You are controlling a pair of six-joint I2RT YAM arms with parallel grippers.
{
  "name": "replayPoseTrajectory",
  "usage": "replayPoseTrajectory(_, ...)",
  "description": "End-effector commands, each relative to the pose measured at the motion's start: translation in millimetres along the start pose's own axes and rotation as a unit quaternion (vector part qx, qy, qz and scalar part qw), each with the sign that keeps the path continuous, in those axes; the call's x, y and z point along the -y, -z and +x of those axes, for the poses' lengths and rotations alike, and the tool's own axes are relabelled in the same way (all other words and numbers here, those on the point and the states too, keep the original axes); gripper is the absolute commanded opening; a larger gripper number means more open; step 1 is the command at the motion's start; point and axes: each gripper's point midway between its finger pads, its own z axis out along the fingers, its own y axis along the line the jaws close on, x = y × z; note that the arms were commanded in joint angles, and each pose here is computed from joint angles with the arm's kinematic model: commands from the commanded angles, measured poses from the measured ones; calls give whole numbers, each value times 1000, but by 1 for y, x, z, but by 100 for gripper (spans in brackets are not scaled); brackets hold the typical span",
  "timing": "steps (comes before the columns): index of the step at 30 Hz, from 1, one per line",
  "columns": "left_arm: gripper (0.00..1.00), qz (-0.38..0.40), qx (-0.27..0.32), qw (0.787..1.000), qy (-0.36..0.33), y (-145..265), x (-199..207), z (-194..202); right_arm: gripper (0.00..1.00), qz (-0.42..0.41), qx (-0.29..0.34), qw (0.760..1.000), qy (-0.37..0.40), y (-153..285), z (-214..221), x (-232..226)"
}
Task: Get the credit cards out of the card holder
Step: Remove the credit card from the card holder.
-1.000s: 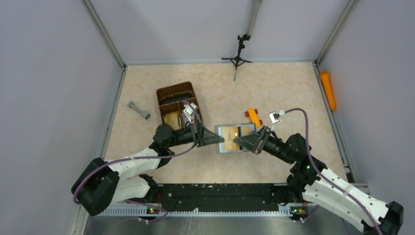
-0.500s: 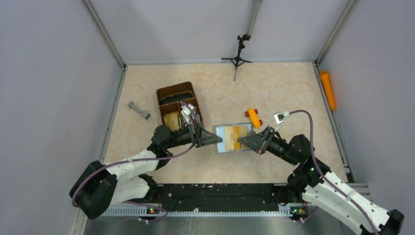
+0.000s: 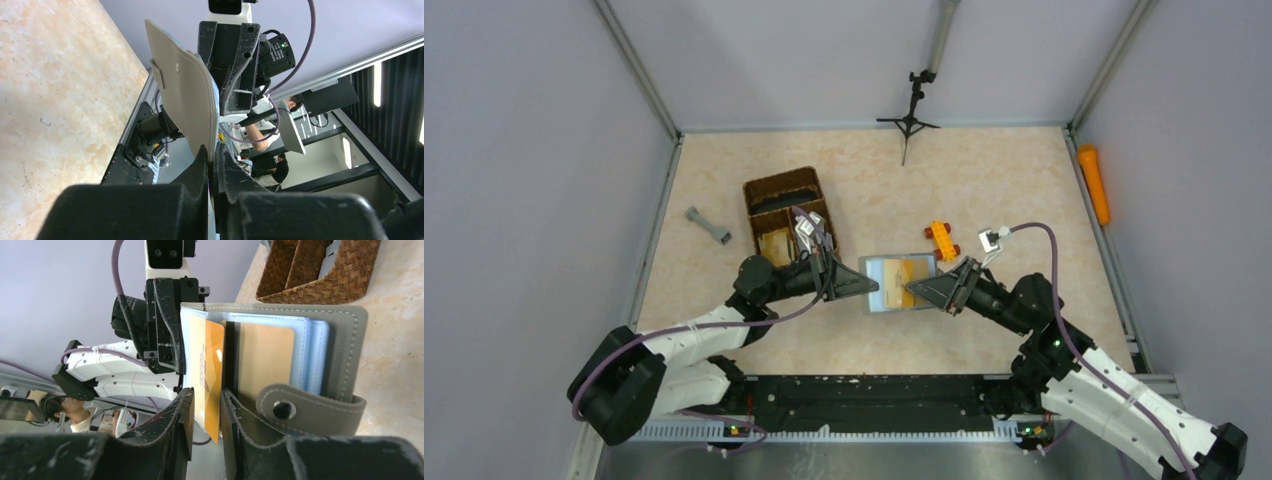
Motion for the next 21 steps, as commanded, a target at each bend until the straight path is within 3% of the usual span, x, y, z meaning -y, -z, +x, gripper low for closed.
replayPoseTrajectory(1, 0, 54, -1, 998, -25, -2, 24, -3, 26, -30, -5, 1000, -2, -5, 0, -9)
replayPoseTrajectory(4, 0, 59, -3, 998, -22, -2, 24, -3, 21, -35, -7, 999, -10, -6, 1, -8)
replayPoseTrajectory(7, 0, 58, -4, 998, -24, -2, 23, -3, 5, -33, -6, 999, -10, -6, 1, -8)
replayPoseTrajectory(9, 0, 50, 2, 998, -26, -1, 20, -6, 0, -21, 1, 1000, -5, -5, -3, -5)
replayPoseTrajectory(21, 0, -99, 61, 993, -23, 44, -21, -44, 0, 87, 42, 995, 26, 4, -18, 34)
